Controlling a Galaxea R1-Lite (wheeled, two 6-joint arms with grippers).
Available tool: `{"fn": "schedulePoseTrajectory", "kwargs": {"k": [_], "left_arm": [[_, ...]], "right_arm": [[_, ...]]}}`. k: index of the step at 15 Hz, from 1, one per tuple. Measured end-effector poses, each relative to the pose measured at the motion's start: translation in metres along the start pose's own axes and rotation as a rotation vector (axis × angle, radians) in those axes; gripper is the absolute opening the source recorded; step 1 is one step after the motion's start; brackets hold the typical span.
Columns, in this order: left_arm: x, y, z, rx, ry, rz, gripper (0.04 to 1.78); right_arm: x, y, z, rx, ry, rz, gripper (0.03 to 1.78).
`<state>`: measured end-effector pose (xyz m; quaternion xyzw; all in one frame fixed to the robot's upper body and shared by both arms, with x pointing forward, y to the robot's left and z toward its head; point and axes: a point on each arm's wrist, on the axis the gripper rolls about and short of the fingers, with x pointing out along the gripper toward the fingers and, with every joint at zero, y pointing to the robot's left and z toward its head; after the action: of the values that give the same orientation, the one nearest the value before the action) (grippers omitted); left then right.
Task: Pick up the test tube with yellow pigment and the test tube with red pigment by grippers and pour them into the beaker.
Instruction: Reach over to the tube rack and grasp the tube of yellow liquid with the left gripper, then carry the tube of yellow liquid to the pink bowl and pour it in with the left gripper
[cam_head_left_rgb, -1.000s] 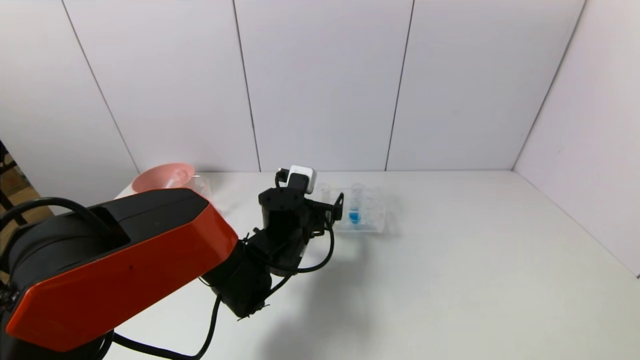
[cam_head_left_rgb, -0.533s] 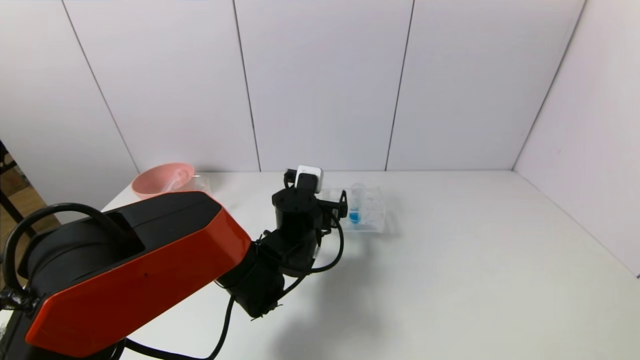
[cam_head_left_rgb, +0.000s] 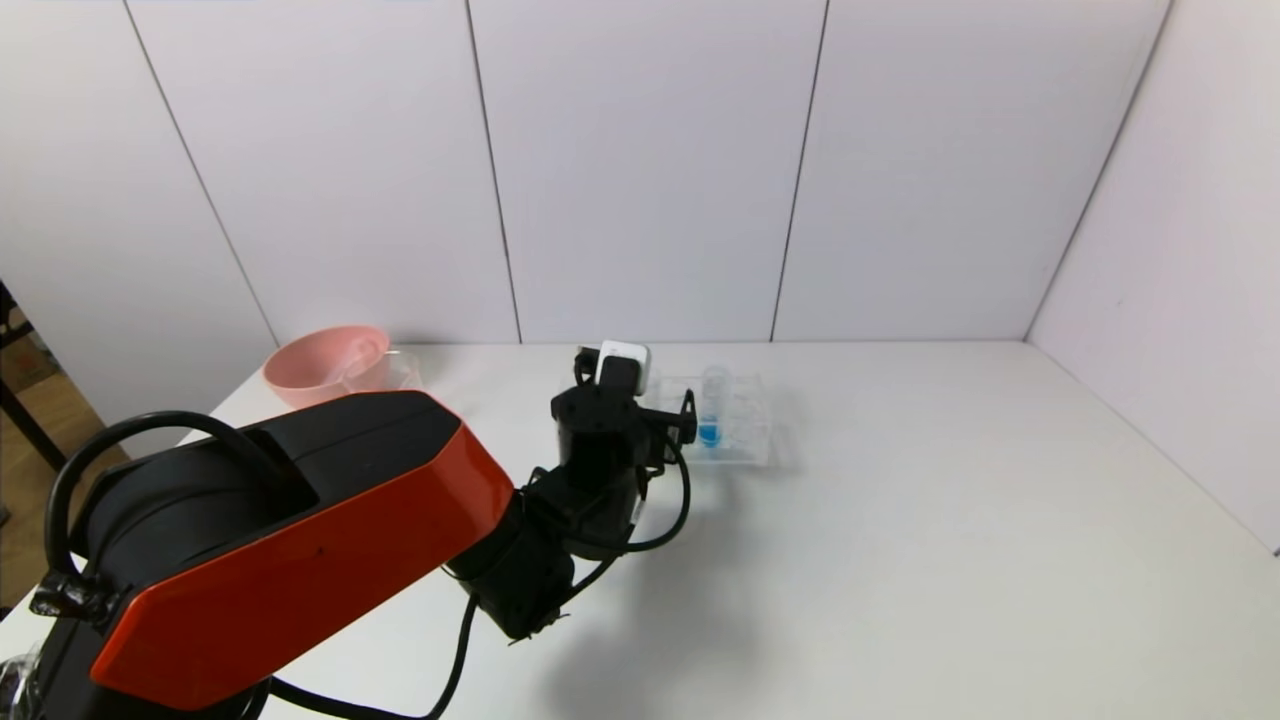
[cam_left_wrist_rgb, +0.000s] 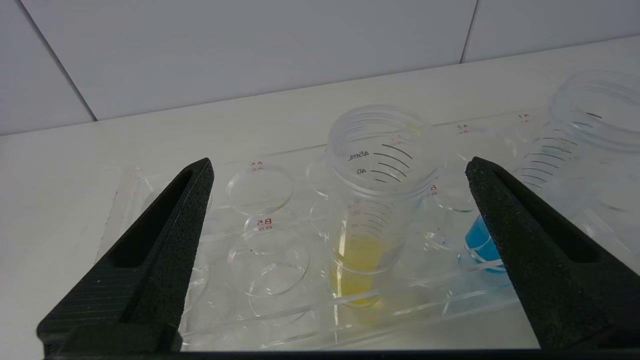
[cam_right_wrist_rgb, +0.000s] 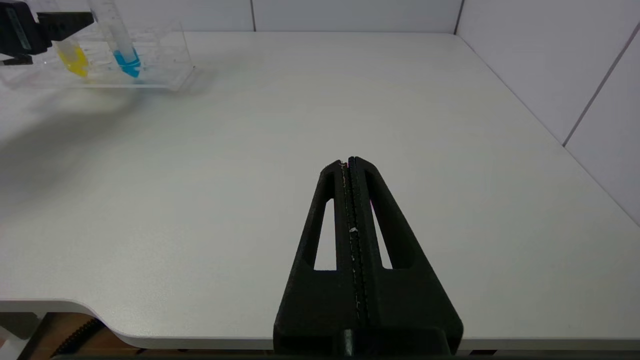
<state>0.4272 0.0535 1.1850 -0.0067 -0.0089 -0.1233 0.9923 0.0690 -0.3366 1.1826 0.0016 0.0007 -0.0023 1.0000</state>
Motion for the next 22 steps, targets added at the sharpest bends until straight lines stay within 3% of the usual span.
{"fn": "schedulePoseTrajectory", "kwargs": {"k": [4, 9, 10, 22], "left_arm": [[0.0, 0.0, -0.001, 0.004, 0.005, -0.001, 1.43], [0.0, -0.001, -0.001, 0.006, 0.007, -0.004, 0.55], [0.0, -0.001, -0.001, 0.006, 0.007, -0.004, 0.47], [-0.002, 0.001, 0.014, 0.023, 0.003, -0.01, 0.45]], "right_arm": [[0.0, 0.0, 0.0, 0.0, 0.0, 0.0, 0.11], [0.0, 0.0, 0.0, 0.0, 0.0, 0.0, 0.11], [0.0, 0.0, 0.0, 0.0, 0.0, 0.0, 0.11], [0.0, 0.0, 0.0, 0.0, 0.0, 0.0, 0.11]]}}
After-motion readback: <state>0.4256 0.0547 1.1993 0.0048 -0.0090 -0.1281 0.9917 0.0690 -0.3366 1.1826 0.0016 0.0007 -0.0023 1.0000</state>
